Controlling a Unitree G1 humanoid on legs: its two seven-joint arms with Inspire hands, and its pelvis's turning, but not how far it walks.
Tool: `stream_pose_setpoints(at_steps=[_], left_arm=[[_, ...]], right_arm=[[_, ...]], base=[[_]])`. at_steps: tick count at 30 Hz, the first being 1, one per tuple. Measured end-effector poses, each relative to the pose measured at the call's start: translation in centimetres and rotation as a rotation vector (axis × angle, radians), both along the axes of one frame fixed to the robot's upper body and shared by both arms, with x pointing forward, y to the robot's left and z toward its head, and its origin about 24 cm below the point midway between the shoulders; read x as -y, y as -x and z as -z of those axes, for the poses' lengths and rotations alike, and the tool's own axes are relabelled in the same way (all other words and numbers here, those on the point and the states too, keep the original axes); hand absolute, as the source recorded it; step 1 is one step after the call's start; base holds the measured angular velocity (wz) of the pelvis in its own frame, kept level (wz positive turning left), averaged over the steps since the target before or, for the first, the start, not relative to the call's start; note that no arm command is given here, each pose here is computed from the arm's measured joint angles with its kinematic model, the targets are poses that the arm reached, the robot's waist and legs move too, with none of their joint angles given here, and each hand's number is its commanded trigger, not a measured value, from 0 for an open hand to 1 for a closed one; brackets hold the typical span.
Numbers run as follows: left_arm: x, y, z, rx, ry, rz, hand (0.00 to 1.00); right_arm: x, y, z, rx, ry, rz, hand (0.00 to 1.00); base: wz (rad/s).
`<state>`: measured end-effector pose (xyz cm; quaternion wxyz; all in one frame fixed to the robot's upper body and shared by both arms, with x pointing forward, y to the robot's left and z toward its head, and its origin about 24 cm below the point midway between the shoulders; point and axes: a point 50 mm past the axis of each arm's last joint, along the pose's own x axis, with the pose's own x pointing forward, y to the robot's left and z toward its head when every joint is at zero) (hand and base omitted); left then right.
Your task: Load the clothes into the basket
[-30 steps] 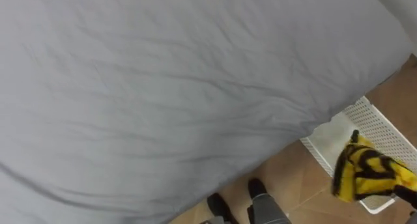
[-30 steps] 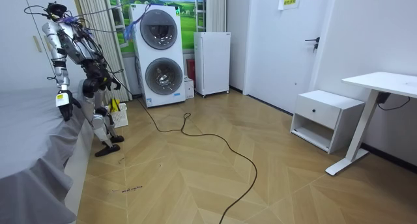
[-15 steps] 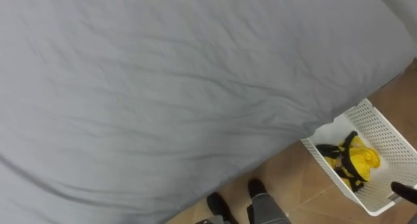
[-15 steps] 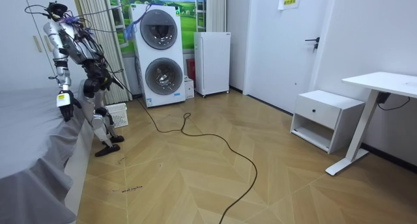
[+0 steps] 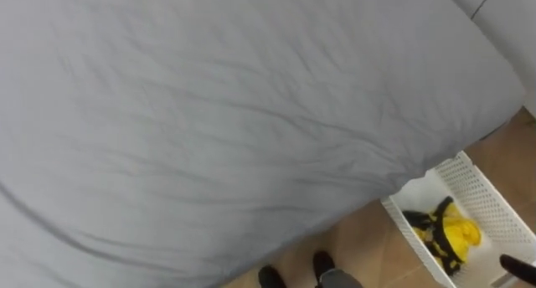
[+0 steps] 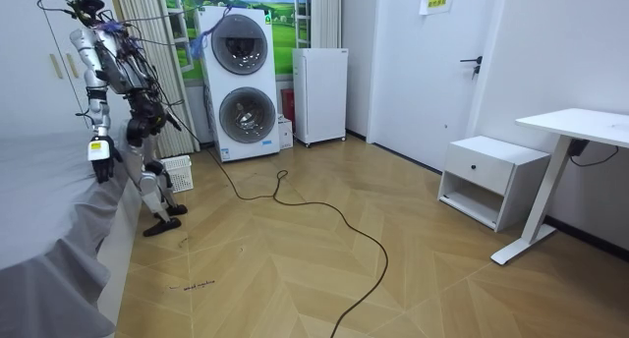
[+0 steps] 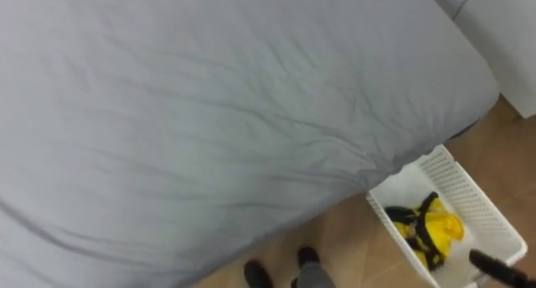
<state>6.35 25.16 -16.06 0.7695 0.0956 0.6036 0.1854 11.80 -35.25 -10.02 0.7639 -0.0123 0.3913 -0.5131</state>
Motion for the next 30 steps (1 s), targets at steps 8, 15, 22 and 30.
stream_pose_setpoints(at_steps=[8,15,22,30], left_arm=[[-0.7,1.7,-0.2,-0.022,-0.057,0.079,0.0],[-1.0,2.4,-0.4,-0.022,-0.105,0.062,0.0],[-0.4,2.0,-0.3,-0.006,-0.119,0.069,0.0],[0.9,2.0,0.1,0.002,-0.058,0.071,0.0]], right_arm=[[-4.0,2.7,3.0,-0.04,-0.149,-0.036,0.0],[-7.2,4.1,4.8,-0.092,-0.296,-0.115,0.0],[-9.1,4.5,5.7,-0.125,-0.413,-0.217,0.0],[-10.2,4.9,6.1,-0.167,-0.468,-0.357,0.0]], base=[[0.4],[0.34],[0.2],[0.02]])
